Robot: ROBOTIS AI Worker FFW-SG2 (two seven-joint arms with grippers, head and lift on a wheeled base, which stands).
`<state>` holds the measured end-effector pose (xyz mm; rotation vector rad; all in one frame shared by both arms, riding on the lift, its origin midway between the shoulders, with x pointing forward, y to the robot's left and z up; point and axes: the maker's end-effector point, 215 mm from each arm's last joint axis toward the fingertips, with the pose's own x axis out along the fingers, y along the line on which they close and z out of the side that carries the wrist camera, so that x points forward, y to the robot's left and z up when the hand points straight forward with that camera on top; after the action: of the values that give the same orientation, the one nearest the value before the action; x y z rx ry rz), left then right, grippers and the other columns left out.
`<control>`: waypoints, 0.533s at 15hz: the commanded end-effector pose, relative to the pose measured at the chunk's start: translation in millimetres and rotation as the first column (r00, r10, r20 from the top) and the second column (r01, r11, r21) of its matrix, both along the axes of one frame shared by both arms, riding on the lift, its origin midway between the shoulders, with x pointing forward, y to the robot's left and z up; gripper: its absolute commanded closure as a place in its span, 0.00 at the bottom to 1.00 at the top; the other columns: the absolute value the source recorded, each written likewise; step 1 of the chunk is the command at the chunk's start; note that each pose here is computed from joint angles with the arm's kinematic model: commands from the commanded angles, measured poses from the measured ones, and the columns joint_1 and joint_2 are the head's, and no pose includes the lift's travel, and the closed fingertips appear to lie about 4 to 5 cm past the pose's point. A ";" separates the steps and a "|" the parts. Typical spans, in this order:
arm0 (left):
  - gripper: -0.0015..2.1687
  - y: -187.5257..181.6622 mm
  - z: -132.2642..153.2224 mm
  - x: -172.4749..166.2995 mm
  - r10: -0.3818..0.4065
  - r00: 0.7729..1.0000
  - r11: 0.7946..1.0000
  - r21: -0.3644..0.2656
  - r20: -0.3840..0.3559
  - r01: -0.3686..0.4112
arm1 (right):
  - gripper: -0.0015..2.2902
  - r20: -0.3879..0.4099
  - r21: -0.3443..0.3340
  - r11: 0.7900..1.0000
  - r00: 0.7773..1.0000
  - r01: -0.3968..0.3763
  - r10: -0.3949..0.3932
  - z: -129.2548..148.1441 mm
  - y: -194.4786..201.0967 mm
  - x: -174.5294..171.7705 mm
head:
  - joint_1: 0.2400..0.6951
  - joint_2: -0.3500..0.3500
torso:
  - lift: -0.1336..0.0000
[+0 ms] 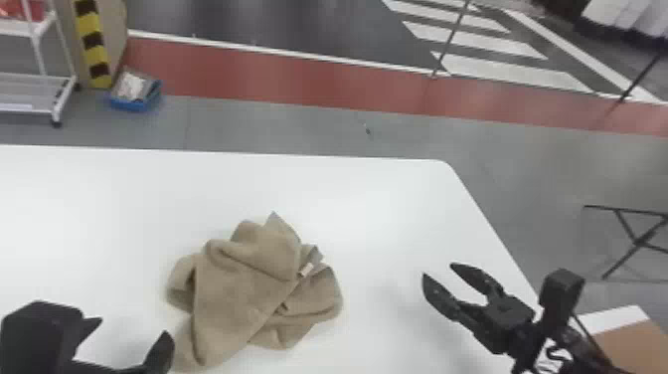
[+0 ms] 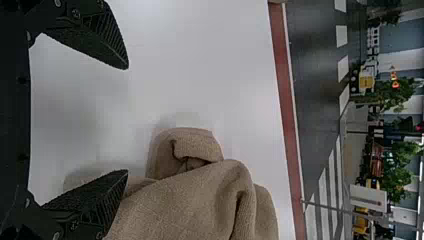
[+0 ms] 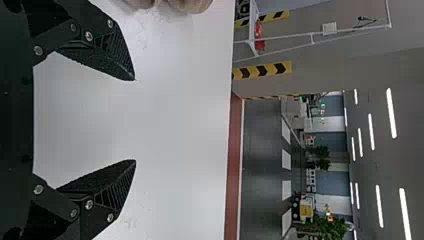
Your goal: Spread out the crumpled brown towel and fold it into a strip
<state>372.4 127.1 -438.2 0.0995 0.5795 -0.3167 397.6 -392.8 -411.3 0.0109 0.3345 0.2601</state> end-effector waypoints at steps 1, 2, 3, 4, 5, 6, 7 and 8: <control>0.07 -17.6 -1.3 -7.8 -0.053 0.998 0.998 -0.036 -0.029 0.052 | 0.15 0.011 0.008 0.999 0.999 0.031 -0.031 3.5 -16.0 -3.2 | 1.00 0.00 | 0.07; 0.09 -24.4 -0.6 -9.8 -0.072 0.997 0.996 -0.059 -0.034 0.070 | 0.15 0.012 0.010 0.999 0.999 0.038 -0.038 4.7 -19.1 -2.6 | 1.00 0.00 | 0.07; 0.10 -32.1 0.3 -12.7 -0.094 0.995 0.993 -0.082 -0.040 0.090 | 0.15 0.010 0.015 0.999 0.999 0.045 -0.045 5.5 -22.1 -2.2 | 1.00 0.00 | 0.07; 0.10 -40.1 1.5 -14.7 -0.112 0.993 0.990 -0.096 -0.041 0.107 | 0.15 0.013 0.015 0.999 0.999 0.047 -0.047 6.7 -22.4 -1.7 | 1.00 0.00 | 0.07; 0.10 -46.0 1.2 -15.8 -0.124 0.991 0.987 -0.104 -0.040 0.120 | 0.15 0.013 0.019 0.999 0.999 0.047 -0.047 6.0 -20.9 -1.7 | 1.00 0.00 | 0.07; 0.10 -50.4 2.9 -13.8 -0.133 0.991 0.985 -0.110 -0.027 0.129 | 0.15 0.016 0.020 0.999 0.999 0.046 -0.046 7.0 -18.9 -1.2 | 1.00 0.00 | 0.07; 0.10 -53.0 -0.1 -13.2 -0.139 0.990 0.986 -0.100 -0.024 0.136 | 0.15 0.018 0.023 0.999 0.999 0.044 -0.045 7.5 -17.6 -0.8 | 1.00 0.00 | 0.07; 0.11 -54.9 -3.0 -12.8 -0.144 0.989 0.986 -0.085 -0.023 0.142 | 0.15 0.020 0.022 0.999 0.999 0.046 -0.046 8.1 -18.0 -0.9 | 1.00 0.00 | 0.07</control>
<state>358.5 75.3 -438.0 0.0370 0.5918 -0.4795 396.3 -411.8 -404.2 0.0370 0.3142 0.2177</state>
